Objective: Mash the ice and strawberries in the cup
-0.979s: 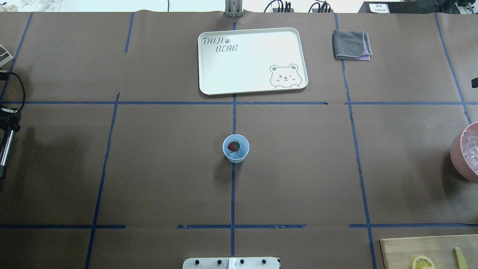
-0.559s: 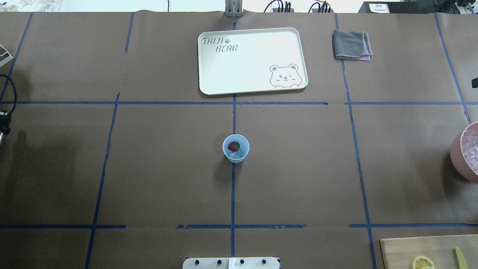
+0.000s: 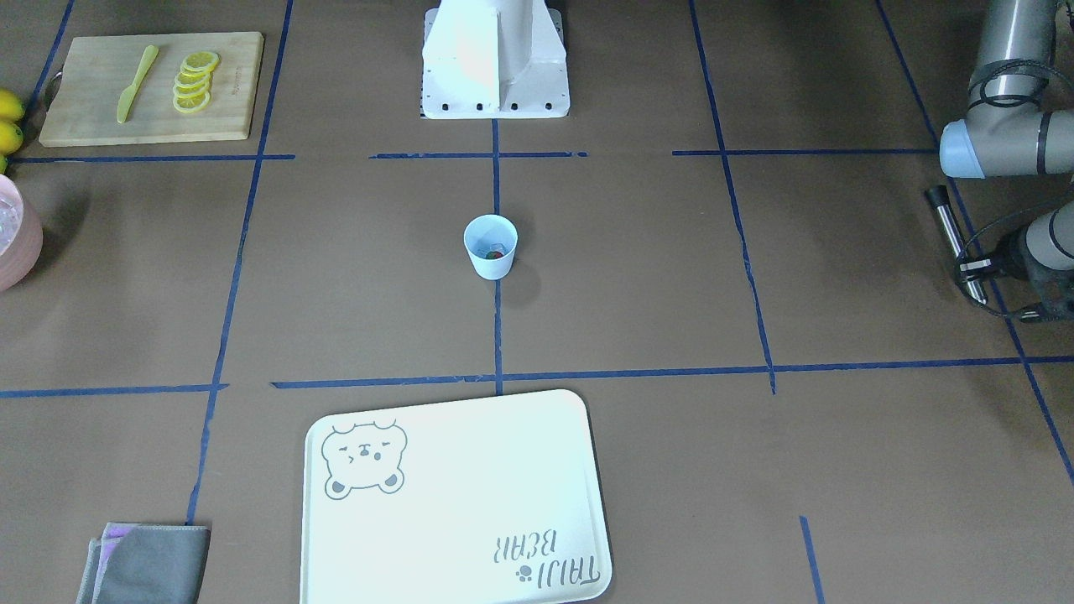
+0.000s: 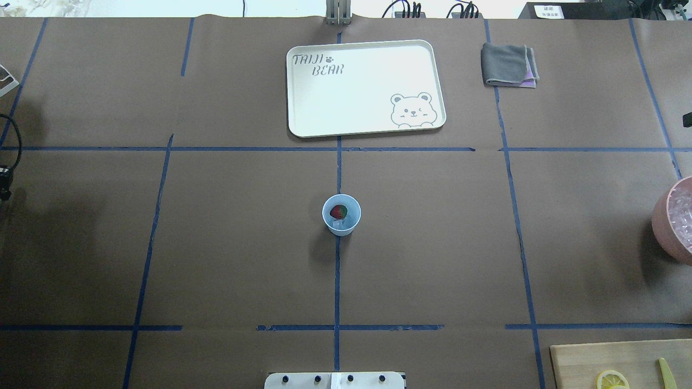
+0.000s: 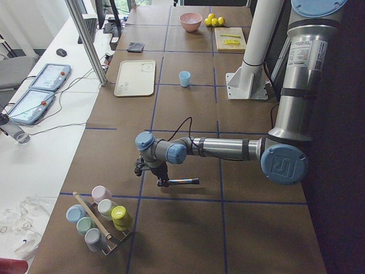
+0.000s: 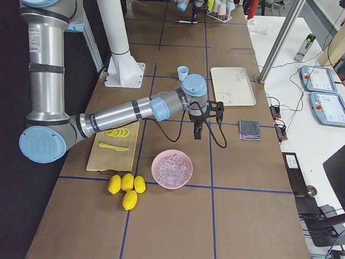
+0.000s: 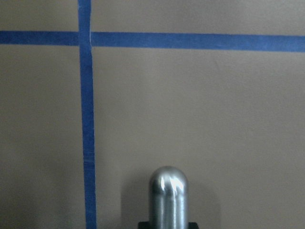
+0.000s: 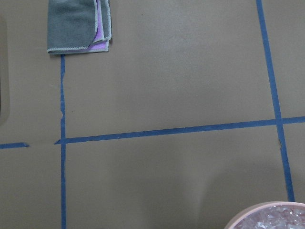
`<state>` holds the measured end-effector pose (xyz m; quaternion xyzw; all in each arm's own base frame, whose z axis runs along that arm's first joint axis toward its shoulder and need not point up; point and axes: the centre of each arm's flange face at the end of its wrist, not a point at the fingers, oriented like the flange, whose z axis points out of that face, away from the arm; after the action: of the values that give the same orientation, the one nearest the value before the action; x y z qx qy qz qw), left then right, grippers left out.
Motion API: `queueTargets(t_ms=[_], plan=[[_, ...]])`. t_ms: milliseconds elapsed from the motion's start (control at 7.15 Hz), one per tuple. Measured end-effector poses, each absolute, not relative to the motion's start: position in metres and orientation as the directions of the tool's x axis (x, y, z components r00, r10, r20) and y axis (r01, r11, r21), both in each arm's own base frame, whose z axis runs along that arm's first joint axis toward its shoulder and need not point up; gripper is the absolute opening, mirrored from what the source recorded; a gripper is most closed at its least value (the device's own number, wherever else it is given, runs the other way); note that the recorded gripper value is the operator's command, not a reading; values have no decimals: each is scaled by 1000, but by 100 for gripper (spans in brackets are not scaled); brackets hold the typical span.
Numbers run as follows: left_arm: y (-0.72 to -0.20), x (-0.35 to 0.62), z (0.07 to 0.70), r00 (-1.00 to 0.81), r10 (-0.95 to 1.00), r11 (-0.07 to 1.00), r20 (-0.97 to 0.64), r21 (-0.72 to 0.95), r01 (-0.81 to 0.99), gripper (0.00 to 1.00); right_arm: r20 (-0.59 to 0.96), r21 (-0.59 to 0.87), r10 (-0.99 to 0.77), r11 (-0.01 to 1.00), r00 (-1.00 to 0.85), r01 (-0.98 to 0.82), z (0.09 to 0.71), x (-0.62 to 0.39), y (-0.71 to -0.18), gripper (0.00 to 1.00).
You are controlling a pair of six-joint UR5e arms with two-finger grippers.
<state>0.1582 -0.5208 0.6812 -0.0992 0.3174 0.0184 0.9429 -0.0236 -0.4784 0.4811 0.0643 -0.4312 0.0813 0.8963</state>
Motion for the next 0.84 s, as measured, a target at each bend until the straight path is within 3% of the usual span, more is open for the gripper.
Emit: queueTargets(t_ms=[140, 280, 419, 559, 839], plan=[[-520, 158, 685, 794, -13, 982, -607, -160, -106, 15, 784, 46, 90, 978, 614, -202, 480, -24, -479, 100], [-519, 158, 692, 792, -3, 982, -610, -151, -112, 39, 784, 47, 88, 978, 614, -201, 480, -24, -479, 100], [-519, 158, 696, 792, 1, 982, -611, -147, -115, 75, 785, 48, 88, 978, 614, -201, 479, -24, -479, 100], [-519, 158, 697, 791, 3, 982, -611, -145, -117, 100, 785, 48, 88, 978, 614, -202, 479, -24, -479, 100], [-520, 157, 693, 788, 8, 984, -616, -134, -115, 100, 785, 51, 85, 978, 613, -202, 477, -24, -478, 100]])
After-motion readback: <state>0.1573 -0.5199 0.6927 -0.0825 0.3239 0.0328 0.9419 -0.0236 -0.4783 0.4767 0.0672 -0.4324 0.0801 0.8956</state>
